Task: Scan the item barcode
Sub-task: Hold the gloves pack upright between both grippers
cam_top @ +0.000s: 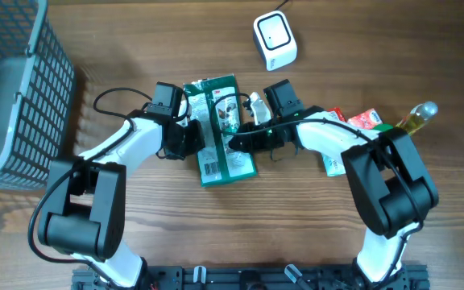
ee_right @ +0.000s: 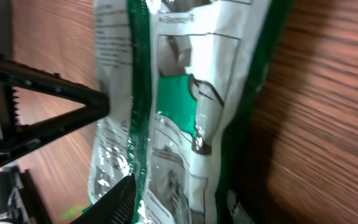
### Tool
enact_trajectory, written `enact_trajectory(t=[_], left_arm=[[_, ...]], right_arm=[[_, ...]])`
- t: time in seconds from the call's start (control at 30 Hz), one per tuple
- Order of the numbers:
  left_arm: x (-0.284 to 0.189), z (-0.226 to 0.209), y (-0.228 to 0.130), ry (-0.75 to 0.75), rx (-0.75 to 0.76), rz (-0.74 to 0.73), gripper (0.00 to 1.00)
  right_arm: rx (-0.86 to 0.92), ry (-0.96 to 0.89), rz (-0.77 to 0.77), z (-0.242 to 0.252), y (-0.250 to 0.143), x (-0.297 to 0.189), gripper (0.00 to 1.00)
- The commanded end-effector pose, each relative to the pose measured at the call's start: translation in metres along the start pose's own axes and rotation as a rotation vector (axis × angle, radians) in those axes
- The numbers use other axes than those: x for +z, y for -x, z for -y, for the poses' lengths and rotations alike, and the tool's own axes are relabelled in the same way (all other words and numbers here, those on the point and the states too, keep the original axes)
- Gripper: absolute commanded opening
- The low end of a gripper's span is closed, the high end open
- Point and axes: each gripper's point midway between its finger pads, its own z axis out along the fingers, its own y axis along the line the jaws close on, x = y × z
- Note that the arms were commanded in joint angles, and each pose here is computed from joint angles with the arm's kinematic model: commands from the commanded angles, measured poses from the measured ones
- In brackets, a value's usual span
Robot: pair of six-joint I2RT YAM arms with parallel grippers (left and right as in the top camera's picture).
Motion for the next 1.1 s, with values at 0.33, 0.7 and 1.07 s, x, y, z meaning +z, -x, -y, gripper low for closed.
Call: enact_trajectory(t=[0.33,0.7,1.07], left_arm=[[0.015,-0.022,-0.004,0.091,-0.023,-0.012,0.04],[0.012,-0.021,-0.002,0.088,-0.015,-0.004,0.04],[0.000,-0.021,0.009,0.074,0.048,0.032,0.04]], right_arm=[[-0.030,0.182,-0.074,-0.028,-0.020,0.030,0.44],[-0.033,0.128,-0.056,-0.020,-0.017,0.032,0.24],[-0.095,0.059,0.060,-0.011,0.011,0.033,0.61]])
